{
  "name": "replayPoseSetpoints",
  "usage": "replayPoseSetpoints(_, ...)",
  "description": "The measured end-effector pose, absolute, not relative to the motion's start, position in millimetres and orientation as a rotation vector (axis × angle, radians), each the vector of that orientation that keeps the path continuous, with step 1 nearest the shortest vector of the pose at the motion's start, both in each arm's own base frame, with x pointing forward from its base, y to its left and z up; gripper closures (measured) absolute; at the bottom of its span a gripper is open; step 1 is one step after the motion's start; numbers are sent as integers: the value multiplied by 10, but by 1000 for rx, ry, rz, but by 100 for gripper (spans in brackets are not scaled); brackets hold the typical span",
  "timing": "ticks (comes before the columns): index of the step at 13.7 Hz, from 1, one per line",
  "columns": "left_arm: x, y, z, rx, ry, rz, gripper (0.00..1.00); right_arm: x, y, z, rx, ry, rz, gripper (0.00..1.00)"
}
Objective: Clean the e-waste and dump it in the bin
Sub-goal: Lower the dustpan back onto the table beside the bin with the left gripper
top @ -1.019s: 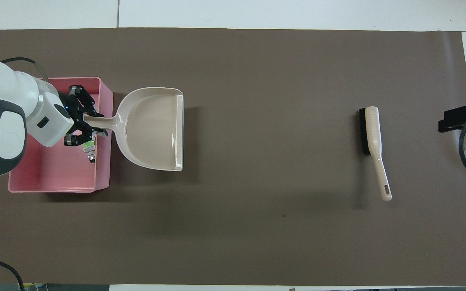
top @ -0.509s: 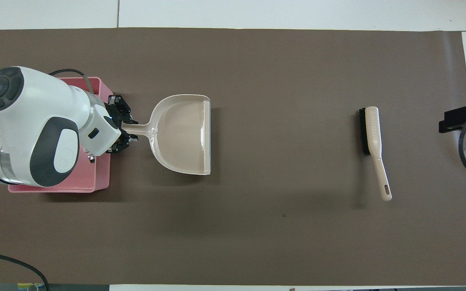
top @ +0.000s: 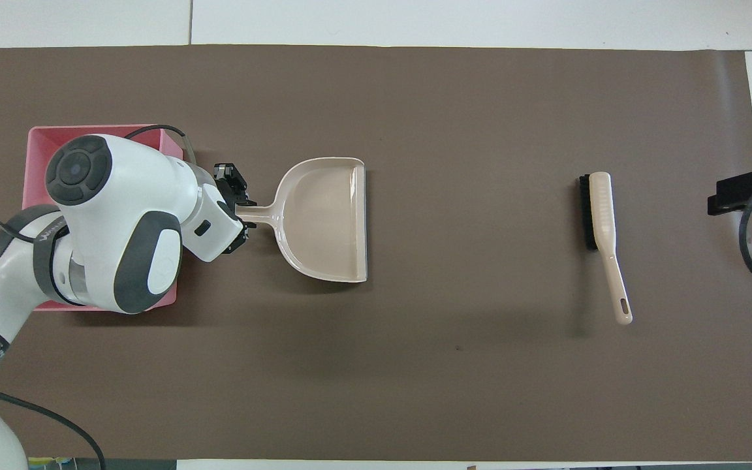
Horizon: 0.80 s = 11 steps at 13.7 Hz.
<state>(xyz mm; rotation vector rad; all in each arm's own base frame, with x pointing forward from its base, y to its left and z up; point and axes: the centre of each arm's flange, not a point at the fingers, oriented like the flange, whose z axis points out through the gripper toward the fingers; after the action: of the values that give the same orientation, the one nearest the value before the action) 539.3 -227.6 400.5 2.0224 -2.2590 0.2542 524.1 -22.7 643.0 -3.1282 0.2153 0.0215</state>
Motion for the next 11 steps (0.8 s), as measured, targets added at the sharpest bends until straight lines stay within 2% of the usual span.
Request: replayPoseSetpoints(11,5297,-2417,3783,2015,-2270,231,66,5241,-227,6429,-3128,215,22,0)
